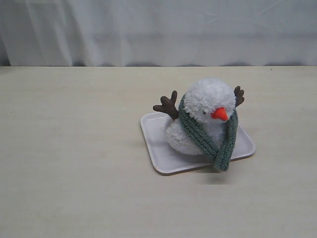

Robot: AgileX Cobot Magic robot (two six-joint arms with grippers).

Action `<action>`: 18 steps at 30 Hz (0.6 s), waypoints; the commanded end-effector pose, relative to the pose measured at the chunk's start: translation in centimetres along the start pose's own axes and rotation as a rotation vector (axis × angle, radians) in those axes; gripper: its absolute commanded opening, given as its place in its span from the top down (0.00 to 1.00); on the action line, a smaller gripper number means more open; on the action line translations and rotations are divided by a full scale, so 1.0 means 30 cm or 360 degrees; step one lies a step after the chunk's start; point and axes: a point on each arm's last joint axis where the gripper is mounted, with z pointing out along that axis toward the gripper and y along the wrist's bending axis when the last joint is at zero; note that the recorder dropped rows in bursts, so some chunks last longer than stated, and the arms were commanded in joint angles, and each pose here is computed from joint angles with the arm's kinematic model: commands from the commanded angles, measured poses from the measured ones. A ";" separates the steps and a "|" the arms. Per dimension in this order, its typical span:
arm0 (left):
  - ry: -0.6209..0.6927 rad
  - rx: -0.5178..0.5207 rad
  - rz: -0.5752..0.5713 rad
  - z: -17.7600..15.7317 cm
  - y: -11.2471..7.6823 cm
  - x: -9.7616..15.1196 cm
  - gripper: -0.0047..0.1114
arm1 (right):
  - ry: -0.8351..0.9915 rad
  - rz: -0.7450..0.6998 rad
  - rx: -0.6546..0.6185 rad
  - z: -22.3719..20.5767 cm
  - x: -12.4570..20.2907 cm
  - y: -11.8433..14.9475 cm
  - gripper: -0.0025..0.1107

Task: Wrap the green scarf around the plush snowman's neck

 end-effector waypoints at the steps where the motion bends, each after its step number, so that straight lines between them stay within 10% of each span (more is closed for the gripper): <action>1: -0.0011 0.0000 -0.0017 0.001 0.000 0.001 0.96 | -0.0002 0.0091 0.0010 0.000 0.002 0.000 0.94; 6: -0.0011 0.0000 -0.0017 0.001 0.000 0.001 0.96 | -0.0003 0.0494 0.0010 0.000 0.002 0.000 0.94; 18: -0.0011 0.0000 -0.0017 0.001 0.000 0.001 0.96 | -0.0003 0.0511 0.0012 0.000 0.002 -0.001 0.94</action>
